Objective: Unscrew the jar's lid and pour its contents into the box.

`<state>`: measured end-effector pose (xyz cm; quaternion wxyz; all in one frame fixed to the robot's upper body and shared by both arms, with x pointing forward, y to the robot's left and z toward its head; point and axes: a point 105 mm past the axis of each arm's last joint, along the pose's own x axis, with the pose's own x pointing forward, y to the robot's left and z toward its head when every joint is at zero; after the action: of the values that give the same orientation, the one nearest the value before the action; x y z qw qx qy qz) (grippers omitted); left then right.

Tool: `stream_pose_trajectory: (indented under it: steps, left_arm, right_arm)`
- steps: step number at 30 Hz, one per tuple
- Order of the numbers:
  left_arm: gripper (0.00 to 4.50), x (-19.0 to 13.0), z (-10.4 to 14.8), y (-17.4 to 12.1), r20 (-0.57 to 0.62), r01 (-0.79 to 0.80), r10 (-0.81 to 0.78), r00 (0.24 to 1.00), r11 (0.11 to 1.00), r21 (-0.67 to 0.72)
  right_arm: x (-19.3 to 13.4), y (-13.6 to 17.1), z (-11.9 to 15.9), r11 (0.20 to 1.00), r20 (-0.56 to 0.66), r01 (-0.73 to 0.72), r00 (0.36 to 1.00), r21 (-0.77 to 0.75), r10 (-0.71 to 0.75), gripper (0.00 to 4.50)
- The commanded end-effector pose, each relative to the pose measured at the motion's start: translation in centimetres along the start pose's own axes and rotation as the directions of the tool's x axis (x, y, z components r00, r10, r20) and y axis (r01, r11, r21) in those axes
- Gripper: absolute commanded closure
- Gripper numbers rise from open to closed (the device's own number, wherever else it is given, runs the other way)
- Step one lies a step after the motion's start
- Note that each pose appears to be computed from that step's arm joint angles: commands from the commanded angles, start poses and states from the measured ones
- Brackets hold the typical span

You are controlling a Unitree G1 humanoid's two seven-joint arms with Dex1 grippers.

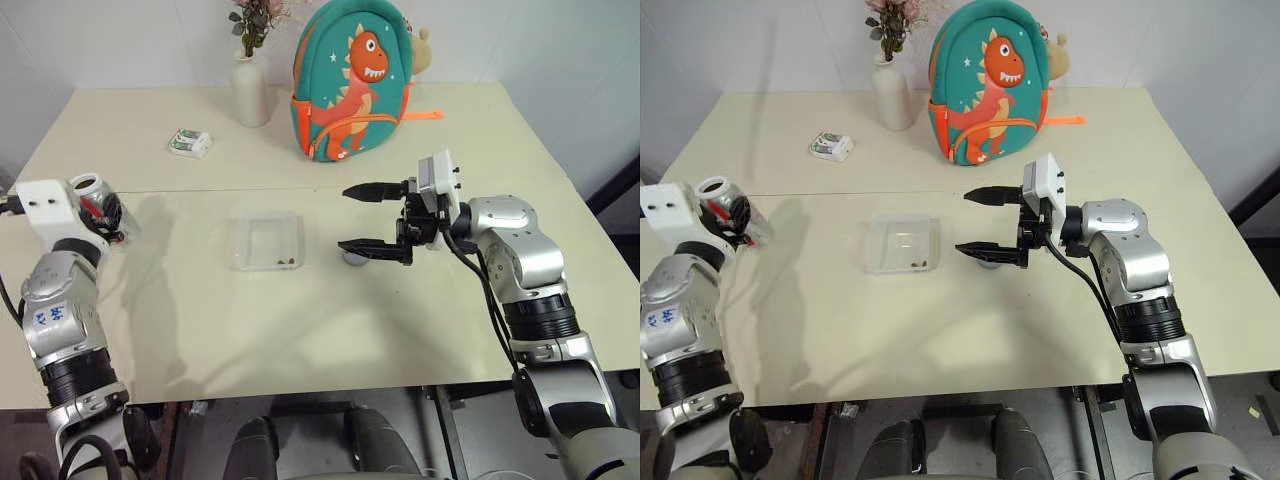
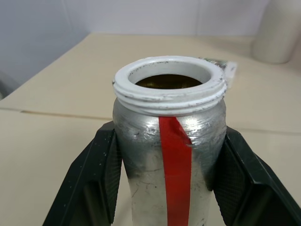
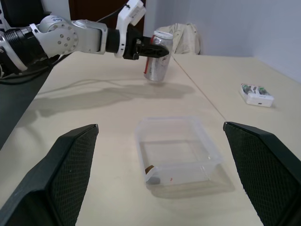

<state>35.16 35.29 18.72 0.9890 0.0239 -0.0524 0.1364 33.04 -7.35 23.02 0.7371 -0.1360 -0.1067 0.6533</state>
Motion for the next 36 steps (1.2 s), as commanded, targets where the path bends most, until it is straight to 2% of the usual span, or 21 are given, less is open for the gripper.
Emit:
stream_pose_trajectory:
  steps: [1,14,21,27,30,32,36]
  left_arm:
    - [2.22,-0.2,0.1,1.6,0.068,-0.055,0.055,0.996,0.998,-0.003]
    - [2.22,-1.5,-2.3,1.7,0.096,-0.013,0.017,0.995,0.999,-0.041]
    - [0.03,-1.8,-2.2,2.0,0.079,-0.020,0.023,0.997,0.999,-0.038]
    - [0.01,-3.4,-1.7,1.1,0.037,0.051,-0.053,0.998,0.997,0.061]
    - [0.01,-5.4,-1.5,1.8,-0.005,0.059,-0.059,0.998,0.994,0.088]
    - [0.01,-7.1,-1.3,1.3,-0.049,0.146,-0.141,0.989,0.984,0.107]
    - [0.01,-10.0,-0.1,0.3,-0.098,0.311,-0.295,0.950,0.907,0.284]
  right_arm:
    - [0.6,0.2,1.0,0.998,0.017,-0.027,0.999,-0.056,0.028,0.02]
    - [1.0,0.4,1.0,0.999,0.027,-0.027,0.999,-0.046,0.028,0.02]
    - [1.1,0.5,1.0,0.999,0.030,-0.027,0.999,-0.044,0.028,0.00]
    - [1.0,0.7,0.8,0.999,0.028,-0.025,0.999,-0.041,0.026,0.00]
    - [0.7,0.8,0.6,0.999,0.019,-0.021,1.000,-0.034,0.022,0.00]
    - [0.3,1.0,0.3,0.999,0.007,-0.020,1.000,-0.028,0.021,0.00]
    - [-0.4,1.0,0.0,1.000,-0.009,-0.020,1.000,-0.023,0.019,0.00]
